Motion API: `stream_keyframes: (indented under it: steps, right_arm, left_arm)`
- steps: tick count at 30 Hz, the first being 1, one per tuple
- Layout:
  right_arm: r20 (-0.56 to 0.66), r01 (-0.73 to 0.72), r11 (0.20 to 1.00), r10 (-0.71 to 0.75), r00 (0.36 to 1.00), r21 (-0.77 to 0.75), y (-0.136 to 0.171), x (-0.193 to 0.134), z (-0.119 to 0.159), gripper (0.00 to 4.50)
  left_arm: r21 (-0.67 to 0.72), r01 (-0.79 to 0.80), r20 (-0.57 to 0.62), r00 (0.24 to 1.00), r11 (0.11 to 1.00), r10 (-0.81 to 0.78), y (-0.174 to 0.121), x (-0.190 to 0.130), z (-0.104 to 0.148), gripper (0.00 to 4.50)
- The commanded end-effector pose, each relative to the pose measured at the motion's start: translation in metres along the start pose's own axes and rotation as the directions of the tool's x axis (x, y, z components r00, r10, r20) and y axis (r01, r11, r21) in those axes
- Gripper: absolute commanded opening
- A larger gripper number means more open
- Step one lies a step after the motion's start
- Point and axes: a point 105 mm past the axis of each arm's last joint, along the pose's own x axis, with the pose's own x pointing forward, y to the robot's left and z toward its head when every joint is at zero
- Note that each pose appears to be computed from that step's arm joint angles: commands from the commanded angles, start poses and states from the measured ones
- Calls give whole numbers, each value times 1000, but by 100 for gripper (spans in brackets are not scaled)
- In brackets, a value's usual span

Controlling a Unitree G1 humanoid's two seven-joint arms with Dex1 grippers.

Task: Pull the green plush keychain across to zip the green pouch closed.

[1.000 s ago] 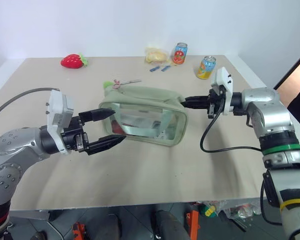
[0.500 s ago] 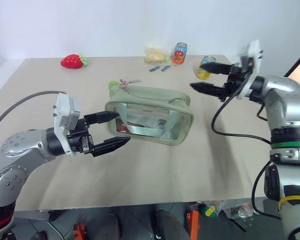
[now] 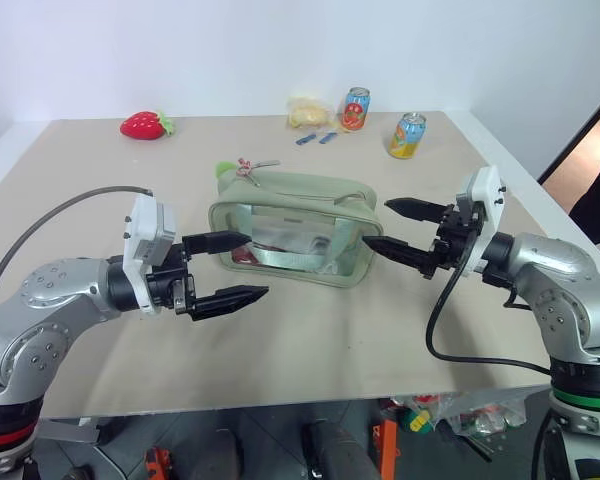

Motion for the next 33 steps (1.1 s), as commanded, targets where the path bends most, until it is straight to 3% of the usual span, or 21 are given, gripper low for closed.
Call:
stream_keyframes:
  steps: [1, 6, 11, 19, 33]
  right_arm:
    - [37, 15, 999, -13, 999, -45, 0, 4, 9, 430]
    - [14, 0, 999, 0, 1000, -34, 2, 9, -2, 430]
    - [19, -21, 999, 22, 1000, -41, 5, 11, -4, 281]
    - [7, -55, 994, 56, 998, -96, 7, 10, -6, 2]
    - [45, -251, 944, 266, 963, -213, -6, 8, 7, 2]
  left_arm:
    - [44, 11, 9, 1000, 999, -11, 0, 1, 8, 450]
    - [49, 6, 3, 1000, 999, -6, 1, 1, 6, 450]
    - [53, -8, 3, 1000, 999, 8, 3, 0, 6, 450]
    - [47, -27, 0, 1000, 999, 27, 4, -1, 3, 450]
    - [42, -60, -4, 998, 997, 61, 10, -5, 1, 450]
